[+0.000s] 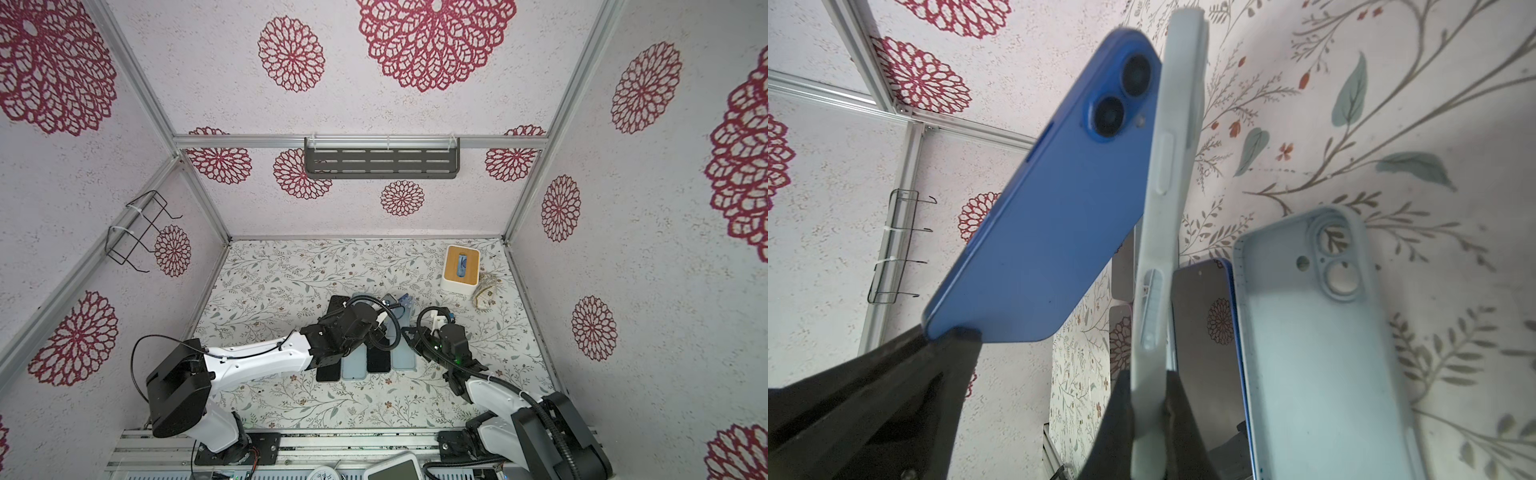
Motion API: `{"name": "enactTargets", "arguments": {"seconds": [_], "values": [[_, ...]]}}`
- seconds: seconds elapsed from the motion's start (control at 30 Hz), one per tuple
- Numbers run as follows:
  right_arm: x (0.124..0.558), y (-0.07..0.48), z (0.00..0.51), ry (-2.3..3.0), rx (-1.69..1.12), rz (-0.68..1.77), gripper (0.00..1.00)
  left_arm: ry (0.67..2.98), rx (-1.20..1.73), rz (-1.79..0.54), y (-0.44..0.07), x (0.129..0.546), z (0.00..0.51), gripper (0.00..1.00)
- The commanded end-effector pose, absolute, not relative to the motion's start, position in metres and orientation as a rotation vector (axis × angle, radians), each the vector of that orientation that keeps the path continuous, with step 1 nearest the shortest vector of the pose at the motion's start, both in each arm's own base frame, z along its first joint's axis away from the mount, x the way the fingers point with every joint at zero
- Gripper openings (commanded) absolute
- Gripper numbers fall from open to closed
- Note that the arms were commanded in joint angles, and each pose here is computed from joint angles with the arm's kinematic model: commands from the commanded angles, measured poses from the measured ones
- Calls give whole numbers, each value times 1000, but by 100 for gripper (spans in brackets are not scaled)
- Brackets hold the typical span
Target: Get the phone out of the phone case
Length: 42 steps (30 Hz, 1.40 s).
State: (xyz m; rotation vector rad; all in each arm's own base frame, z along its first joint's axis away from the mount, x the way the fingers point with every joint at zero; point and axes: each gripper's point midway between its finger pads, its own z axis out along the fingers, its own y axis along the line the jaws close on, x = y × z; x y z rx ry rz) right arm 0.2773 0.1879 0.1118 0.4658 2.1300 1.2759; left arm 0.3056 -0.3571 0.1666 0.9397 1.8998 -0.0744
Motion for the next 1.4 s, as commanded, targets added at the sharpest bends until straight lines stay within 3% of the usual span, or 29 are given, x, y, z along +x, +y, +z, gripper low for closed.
{"name": "enactTargets", "arguments": {"seconds": [0.0,0.27,0.7,1.37], "values": [[297,183,136,2070,386,1240,0,1851,876,-21,-347,321,196,0],[313,150,129,2136,397,1132,0,1900,920,180,-341,340,173,0],[330,158,118,2234,310,1193,0,1854,1148,476,-364,351,130,0],[363,162,75,2422,250,1180,0,1845,1422,635,-391,334,54,0]]}}
